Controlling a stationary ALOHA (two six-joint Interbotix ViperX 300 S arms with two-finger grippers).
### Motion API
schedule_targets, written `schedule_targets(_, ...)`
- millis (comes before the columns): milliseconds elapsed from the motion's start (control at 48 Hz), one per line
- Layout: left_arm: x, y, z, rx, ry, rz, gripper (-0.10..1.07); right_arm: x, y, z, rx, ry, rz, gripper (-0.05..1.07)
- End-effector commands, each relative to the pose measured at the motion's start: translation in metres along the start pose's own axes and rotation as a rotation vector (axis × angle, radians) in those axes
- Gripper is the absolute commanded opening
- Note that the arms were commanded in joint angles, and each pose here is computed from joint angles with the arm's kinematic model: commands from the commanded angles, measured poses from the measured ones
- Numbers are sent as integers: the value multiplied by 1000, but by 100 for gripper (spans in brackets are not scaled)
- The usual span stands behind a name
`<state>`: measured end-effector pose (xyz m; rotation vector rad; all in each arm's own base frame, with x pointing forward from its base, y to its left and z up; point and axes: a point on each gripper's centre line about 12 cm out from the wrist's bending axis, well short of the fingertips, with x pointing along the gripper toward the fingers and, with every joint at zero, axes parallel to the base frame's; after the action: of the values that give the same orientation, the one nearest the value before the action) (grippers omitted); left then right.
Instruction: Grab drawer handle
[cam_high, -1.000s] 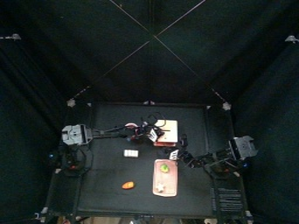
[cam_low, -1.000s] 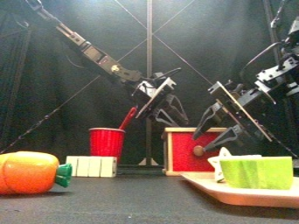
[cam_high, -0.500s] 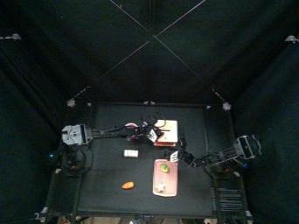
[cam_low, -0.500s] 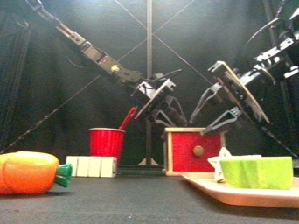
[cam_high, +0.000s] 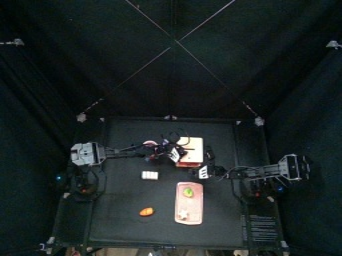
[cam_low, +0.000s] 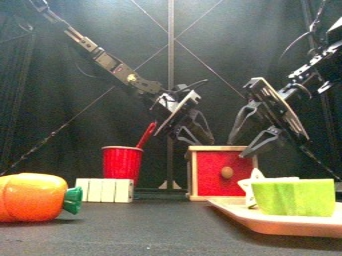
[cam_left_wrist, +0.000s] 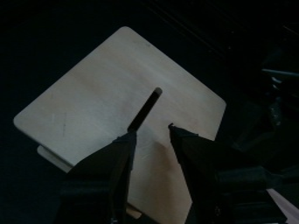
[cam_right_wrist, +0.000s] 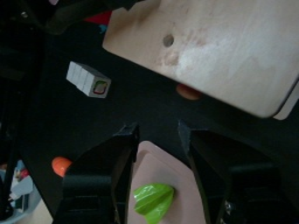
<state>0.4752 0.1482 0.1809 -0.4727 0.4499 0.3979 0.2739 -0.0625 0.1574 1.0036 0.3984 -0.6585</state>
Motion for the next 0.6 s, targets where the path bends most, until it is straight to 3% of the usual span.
schedule_targets(0, -3, -6, 13, 3, -34, -15, 77, 2, 5, 15, 4, 2, 14, 79)
schedule_targets(333, -3, -6, 13, 3, -34, -15, 77, 19, -6, 21, 6, 27, -46, 79)
schedule_targets(583, -3, -5, 12, 2, -32, -14, 77, 27, -13, 24, 23, -10, -82, 79)
